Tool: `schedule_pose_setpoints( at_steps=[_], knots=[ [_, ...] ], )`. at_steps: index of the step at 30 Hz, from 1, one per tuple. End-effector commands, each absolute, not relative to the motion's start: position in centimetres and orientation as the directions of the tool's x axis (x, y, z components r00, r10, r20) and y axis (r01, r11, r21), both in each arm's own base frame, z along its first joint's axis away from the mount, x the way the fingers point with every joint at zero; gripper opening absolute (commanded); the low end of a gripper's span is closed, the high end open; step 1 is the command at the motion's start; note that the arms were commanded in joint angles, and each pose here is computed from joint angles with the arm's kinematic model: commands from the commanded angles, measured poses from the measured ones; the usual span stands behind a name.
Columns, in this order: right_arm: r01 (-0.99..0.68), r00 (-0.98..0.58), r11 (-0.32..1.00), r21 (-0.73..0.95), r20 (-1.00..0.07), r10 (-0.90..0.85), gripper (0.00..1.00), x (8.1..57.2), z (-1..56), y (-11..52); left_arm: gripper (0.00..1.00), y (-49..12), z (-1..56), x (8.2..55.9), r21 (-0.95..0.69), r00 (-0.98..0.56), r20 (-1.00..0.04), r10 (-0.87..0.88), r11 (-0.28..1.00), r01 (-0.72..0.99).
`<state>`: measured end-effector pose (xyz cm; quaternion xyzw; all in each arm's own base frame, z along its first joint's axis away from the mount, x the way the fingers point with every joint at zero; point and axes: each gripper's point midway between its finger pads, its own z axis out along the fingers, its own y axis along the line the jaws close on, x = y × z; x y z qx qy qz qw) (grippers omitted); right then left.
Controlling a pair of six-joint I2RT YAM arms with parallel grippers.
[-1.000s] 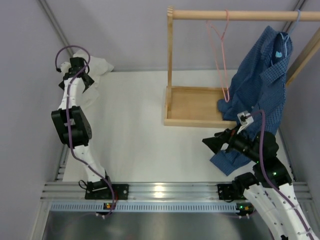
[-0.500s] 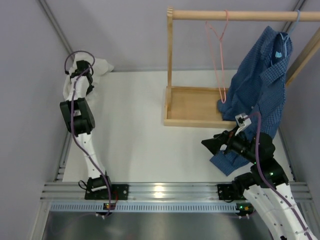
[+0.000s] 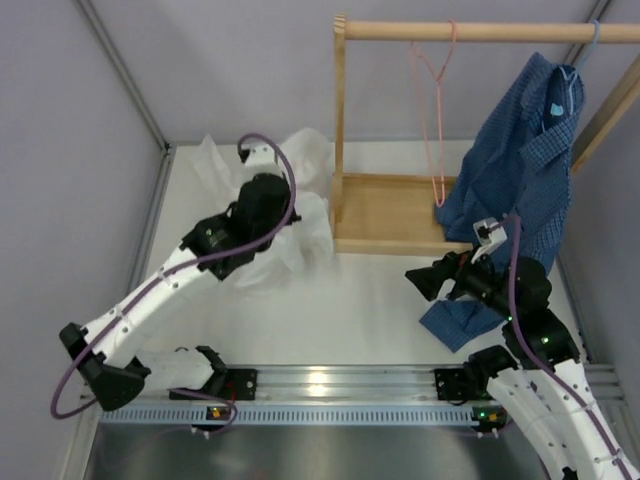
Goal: Place the shirt on the hanger
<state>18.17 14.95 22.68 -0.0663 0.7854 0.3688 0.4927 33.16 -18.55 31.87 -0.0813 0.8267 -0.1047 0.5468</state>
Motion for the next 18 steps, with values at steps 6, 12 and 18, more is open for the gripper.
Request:
schedule_pose_setpoints(
  at_steps=[6,12,18],
  knots=[
    [-0.517,-0.382,0.747,0.418,-0.894,0.236,0.99,17.9,27.0,13.9,0.00,-28.9,20.8,18.4,-0.242,-0.647,-0.756,0.104,0.873,0.423],
    [-0.541,-0.452,0.717,0.440,-0.871,0.194,1.00,18.3,24.2,15.1,0.80,-33.7,21.4,9.9,-0.330,-0.589,-0.774,0.232,0.646,0.688],
    [-0.559,-0.546,0.631,0.537,-0.812,0.207,1.00,19.0,22.3,17.4,0.98,-28.3,23.2,13.8,-0.330,-0.506,-0.862,-0.024,0.785,0.525]
  ],
)
